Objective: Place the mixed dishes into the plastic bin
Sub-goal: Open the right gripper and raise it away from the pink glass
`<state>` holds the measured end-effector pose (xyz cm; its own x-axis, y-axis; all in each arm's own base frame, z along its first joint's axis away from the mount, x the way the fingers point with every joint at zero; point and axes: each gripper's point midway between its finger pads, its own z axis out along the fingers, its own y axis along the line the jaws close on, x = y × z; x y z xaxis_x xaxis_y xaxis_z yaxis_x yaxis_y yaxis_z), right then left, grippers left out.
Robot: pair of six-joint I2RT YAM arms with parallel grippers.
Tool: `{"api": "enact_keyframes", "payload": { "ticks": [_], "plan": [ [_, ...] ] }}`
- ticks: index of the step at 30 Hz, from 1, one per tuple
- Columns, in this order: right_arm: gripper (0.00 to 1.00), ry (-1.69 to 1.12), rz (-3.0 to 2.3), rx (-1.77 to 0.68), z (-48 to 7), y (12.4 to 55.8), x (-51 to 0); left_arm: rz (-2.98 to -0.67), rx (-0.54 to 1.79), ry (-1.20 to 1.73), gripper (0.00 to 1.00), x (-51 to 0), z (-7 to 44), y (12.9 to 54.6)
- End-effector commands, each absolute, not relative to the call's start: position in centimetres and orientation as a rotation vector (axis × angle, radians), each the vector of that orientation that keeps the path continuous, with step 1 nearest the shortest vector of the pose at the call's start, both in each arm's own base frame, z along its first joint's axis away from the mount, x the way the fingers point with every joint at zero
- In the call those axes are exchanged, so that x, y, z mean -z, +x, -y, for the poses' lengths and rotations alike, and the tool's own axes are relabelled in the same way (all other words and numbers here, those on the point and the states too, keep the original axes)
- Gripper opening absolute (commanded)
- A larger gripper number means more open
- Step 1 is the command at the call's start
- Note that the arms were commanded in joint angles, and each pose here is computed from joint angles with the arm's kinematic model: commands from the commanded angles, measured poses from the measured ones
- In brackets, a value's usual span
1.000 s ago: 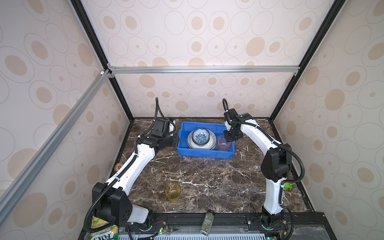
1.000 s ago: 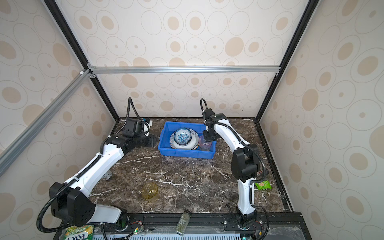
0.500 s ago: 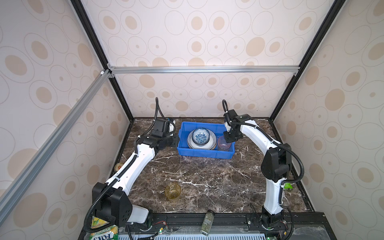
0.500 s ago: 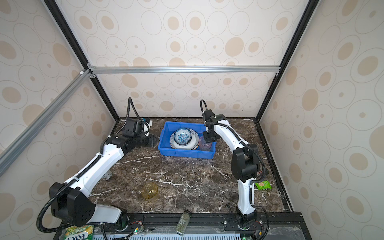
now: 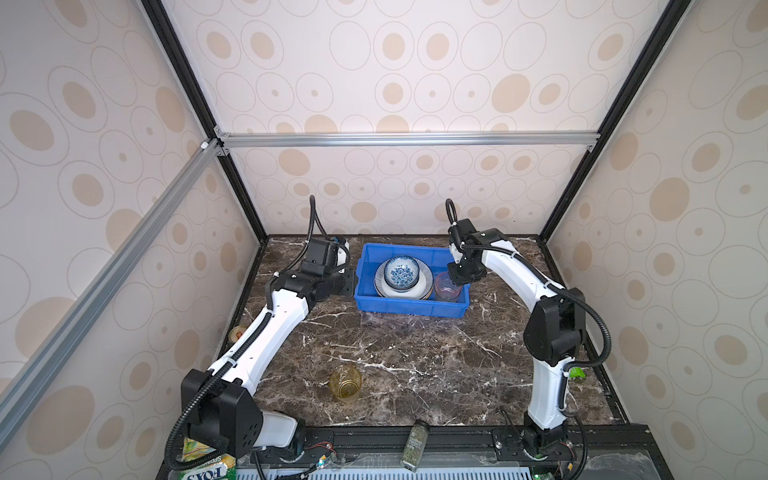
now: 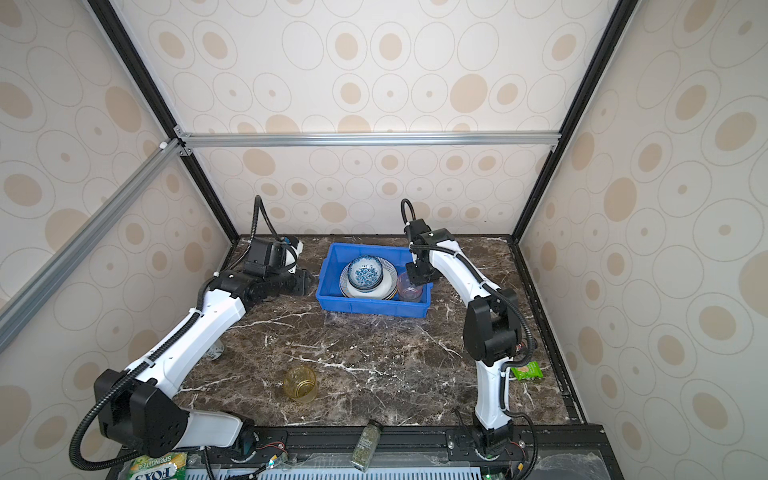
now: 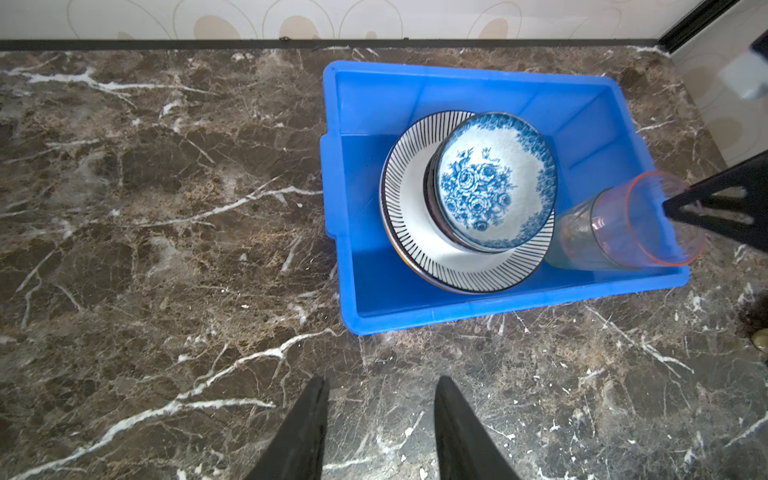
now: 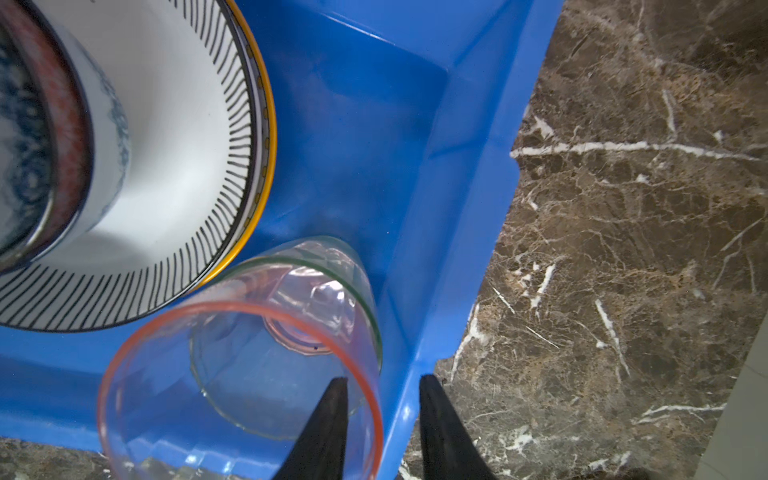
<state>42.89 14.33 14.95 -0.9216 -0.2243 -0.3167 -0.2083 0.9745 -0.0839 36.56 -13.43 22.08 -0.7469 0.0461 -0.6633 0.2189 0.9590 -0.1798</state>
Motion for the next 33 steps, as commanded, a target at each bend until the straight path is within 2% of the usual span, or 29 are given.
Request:
{"api": "enact_keyframes", "payload": {
  "ticks": [1, 14, 25, 33],
  "plan": [
    [0.37, -0.303, -2.717, 0.022, -14.5, 42.2, -18.3, -2.443, 0.277, 0.186, 0.43, -21.4, 12.6, 35.0],
    [0.40, -0.271, -2.535, -0.109, -14.8, 40.7, -24.6, -2.584, 0.227, 0.143, 0.43, -18.0, 11.1, 31.8],
    [0.42, -0.247, -2.432, -0.216, -15.2, 39.3, -26.6, -2.691, 0.254, 0.070, 0.43, -15.4, 10.5, 27.9],
    [0.43, -0.239, -2.403, -0.203, -14.3, 37.8, -26.8, -2.815, 0.171, 0.074, 0.42, -13.0, 10.0, 24.4]
  ]
}}
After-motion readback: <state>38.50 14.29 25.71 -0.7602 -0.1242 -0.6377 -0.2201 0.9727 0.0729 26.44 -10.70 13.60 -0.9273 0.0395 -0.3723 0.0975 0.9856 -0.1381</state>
